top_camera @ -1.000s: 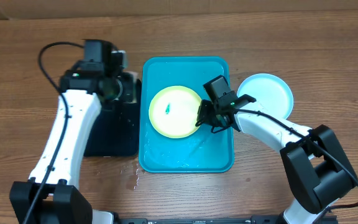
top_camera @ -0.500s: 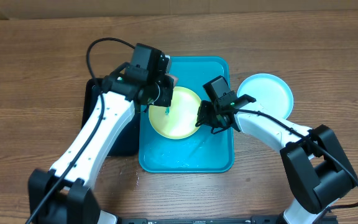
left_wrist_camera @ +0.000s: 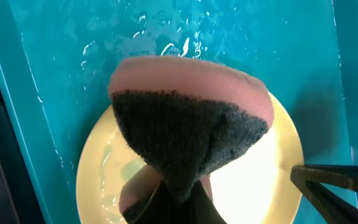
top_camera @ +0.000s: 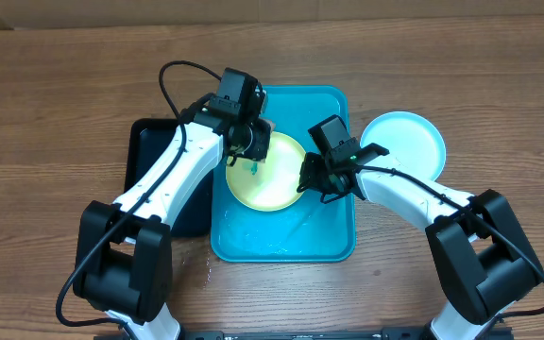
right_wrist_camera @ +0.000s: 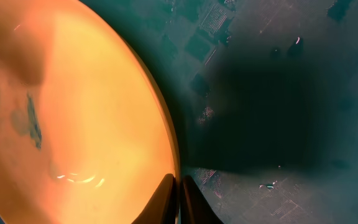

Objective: Clean dirty plates on tray and stack at the side
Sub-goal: 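Press the sponge onto the yellow plate while the right gripper holds the rim, then scrub the blue stain on the yellow plate with the left gripper's sponge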

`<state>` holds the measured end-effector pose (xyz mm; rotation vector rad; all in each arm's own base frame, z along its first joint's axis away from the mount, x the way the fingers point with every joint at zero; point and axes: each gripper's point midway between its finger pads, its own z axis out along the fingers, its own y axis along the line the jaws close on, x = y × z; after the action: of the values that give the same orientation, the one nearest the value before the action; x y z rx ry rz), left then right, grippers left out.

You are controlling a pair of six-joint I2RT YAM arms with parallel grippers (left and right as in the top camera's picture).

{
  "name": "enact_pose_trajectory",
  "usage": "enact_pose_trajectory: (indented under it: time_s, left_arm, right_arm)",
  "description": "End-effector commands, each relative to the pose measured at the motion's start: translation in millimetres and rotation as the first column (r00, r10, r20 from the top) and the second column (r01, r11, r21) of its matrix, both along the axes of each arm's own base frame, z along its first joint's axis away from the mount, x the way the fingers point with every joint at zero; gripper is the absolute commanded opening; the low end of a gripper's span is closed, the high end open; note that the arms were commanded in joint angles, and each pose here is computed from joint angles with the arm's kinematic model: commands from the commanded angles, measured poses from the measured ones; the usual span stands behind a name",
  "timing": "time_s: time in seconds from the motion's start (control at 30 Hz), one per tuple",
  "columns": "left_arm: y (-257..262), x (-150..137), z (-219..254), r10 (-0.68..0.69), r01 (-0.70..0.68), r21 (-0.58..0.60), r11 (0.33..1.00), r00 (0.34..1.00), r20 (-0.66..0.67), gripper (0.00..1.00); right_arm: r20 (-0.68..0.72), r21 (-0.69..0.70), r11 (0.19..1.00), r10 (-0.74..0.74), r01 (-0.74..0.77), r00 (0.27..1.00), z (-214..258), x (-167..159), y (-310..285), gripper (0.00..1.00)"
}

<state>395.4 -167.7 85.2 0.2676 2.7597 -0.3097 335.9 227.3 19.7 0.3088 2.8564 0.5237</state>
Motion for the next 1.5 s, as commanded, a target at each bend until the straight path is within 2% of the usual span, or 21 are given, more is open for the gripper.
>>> enact_pose_trajectory:
  time_s: [0.0,0.2,0.23,0.3,0.37,0.63,0.8,0.87,0.9,0.97,1.17,1.27,1.47]
  left_arm:
    - [-2.2,-0.3,-1.2,-0.013,0.013,-0.001,1.0,1.0,0.001,0.04]
    - [-7.8,-2.7,-2.3,-0.026,0.026,-0.005,1.0,1.0,-0.003,0.04]
    - [-8.6,-3.4,-2.3,-0.029,0.029,-0.01,1.0,1.0,-0.006,0.04]
    - [-10.7,-5.4,-2.3,-0.035,0.035,-0.022,0.999,0.999,-0.015,0.04]
    - [-10.2,-6.6,-2.9,-0.035,0.034,-0.02,0.999,0.999,-0.02,0.04]
    - [-5.1,-18.9,-7.9,-0.029,0.029,-0.001,1.0,0.997,-0.076,0.04]
    - [-3.8,-22.7,-9.2,-0.029,0.029,0.004,1.0,0.995,-0.093,0.04]
    - [-3.2,-24.4,-9.7,-0.028,0.029,0.007,1.0,0.995,-0.1,0.04]
    - [-2.7,-25.7,-10.2,-0.028,0.029,0.009,1.0,0.994,-0.106,0.04]
    - [-2.3,-26.6,-10.5,-0.028,0.029,0.01,1.0,0.994,-0.11,0.04]
    - [-0.7,-30.1,-11.6,-0.027,0.029,0.016,0.999,0.992,-0.125,0.04]
    - [-0.6,-30.5,-11.7,-0.027,0.029,0.017,0.999,0.992,-0.126,0.05]
    - [-0.6,-30.8,-11.8,-0.027,0.03,0.017,0.999,0.992,-0.127,0.04]
  right_arm:
    - [-0.011,0.004,1.0,0.005,-0.005,1.0,-3.1,-3.8,1.7,0.06]
    - [-0.011,0.004,1.0,0.004,-0.004,1.0,-3.1,-3.8,1.7,0.06]
    - [-0.011,0.004,1.0,0.005,-0.005,1.0,-3.1,-3.8,1.7,0.11]
    - [-0.011,0.004,1.0,0.005,-0.005,1.0,-3.1,-3.7,1.7,0.3]
    - [-0.009,0.003,1.0,0.004,-0.004,1.0,-3.0,-3.4,1.6,0.37]
    - [-0.004,0.0,1.0,0.002,-0.002,1.0,-2.9,-2.2,1.2,0.33]
    - [0.008,0.005,1.0,0.005,-0.005,1.0,-1.7,0.2,2.5,0.42]
    - [0.012,-0.002,1.0,0.001,-0.001,1.0,-2.3,0.9,1.2,0.41]
    - [0.016,-0.016,1.0,-0.006,0.006,1.0,-3.9,1.2,-1.9,0.33]
    - [0.022,-0.028,1.0,-0.011,0.012,1.0,-6.3,1.2,-4.6,0.27]
    - [0.034,-0.021,1.0,-0.015,0.016,0.999,-8.4,2.4,-4.3,0.25]
    - [0.038,-0.019,1.0,-0.015,0.016,0.999,-7.9,3.4,-3.7,0.16]
    - [0.067,-0.026,1.0,-0.009,0.011,0.998,-9.6,6.2,0.3,0.1]
